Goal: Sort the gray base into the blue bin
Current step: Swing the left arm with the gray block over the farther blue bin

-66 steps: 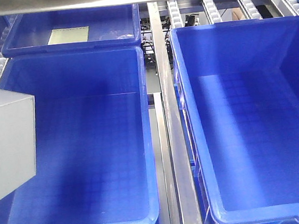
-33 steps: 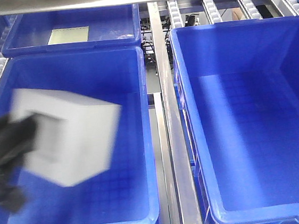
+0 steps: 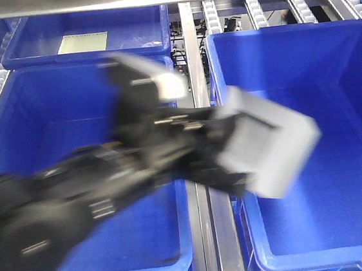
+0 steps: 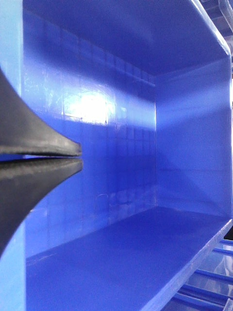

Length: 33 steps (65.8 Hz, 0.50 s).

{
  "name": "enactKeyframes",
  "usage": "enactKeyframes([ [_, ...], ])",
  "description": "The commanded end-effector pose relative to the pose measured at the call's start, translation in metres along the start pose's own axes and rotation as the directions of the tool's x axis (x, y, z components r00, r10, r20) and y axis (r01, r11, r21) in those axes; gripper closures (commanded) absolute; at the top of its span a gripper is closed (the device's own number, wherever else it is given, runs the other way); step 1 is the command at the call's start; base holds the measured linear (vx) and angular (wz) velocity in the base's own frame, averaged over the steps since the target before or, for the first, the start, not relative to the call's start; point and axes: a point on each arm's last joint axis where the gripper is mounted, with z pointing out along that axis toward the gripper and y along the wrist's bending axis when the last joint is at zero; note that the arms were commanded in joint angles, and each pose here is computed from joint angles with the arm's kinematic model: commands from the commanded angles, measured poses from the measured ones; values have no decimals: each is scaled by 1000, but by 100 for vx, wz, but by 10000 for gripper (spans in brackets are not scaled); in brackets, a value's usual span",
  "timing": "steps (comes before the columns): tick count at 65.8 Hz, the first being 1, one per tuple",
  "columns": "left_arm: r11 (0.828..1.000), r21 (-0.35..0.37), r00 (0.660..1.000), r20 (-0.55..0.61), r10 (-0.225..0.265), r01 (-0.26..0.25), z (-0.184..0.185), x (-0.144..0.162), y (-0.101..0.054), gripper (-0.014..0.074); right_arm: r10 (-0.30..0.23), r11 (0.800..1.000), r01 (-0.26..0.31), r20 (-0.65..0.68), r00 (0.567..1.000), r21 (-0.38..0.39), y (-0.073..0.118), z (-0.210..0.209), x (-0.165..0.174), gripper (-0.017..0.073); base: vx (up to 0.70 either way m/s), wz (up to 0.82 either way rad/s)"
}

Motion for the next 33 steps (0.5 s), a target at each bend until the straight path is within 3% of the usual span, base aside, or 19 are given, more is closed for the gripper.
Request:
enactKeyframes([
  [1,999,39,989,145,-8,3,20,-34,-18,594,-18,1000,18,36,999,4,0,1,-4,564,0,0],
  [13,997,82,995,104,-3,-6,82,-31,-39,590,-18,1000,18,36,999,4,0,1,-4,564,0,0],
  [33,994,107,993,-118,18,-6,151,4,-45,572,-18,1000,18,36,999,4,0,1,-4,564,0,0],
])
